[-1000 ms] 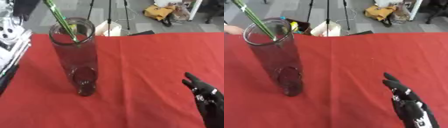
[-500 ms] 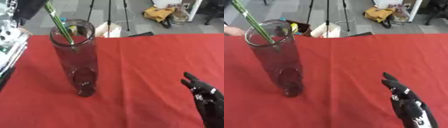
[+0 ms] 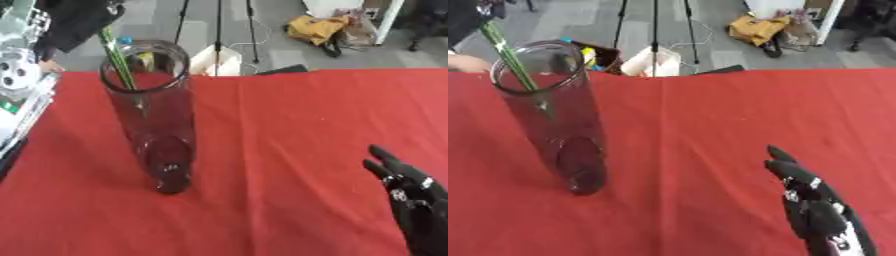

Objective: Arrange flowers into the vase.

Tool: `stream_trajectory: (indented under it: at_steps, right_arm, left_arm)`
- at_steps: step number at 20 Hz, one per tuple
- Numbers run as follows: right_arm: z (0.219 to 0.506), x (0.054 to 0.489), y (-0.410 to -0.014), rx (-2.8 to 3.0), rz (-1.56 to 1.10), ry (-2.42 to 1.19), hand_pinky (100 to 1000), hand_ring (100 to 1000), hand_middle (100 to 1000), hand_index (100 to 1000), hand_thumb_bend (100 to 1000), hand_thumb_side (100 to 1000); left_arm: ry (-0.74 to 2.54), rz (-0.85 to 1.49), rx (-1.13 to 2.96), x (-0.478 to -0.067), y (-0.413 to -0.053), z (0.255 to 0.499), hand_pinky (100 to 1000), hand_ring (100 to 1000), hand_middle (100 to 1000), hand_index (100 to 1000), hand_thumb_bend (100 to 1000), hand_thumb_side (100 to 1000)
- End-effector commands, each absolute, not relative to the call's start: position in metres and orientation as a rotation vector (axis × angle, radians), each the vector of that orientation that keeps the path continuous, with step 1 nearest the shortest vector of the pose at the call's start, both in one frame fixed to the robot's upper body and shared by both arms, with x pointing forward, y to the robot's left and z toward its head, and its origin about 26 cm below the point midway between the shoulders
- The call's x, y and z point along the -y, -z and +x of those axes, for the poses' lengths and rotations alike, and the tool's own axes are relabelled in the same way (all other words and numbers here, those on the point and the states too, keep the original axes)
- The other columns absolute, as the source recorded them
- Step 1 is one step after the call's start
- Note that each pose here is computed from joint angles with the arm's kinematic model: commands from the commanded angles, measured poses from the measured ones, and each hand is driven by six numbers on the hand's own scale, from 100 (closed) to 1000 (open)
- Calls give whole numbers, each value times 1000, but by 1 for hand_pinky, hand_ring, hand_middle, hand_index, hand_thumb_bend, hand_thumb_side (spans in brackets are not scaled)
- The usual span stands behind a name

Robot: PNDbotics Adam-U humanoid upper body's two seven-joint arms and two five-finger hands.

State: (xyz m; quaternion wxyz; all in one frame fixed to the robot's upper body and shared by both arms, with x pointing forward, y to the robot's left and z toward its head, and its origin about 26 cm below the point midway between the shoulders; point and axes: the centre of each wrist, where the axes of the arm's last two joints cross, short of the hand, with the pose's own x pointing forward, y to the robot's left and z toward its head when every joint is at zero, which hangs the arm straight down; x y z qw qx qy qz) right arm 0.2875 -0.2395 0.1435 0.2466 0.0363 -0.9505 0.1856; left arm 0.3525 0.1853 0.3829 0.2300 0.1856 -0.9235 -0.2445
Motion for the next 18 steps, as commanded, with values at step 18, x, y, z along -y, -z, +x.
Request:
stream_trajectory:
  at_steps: [18]
  right_arm:
    - [287,241,-150,2597,79,-522,965,1000,126,879,100,1000]
  left_arm:
    - [828,606,2439,-198,-387,353,532,647,610,778,100,601]
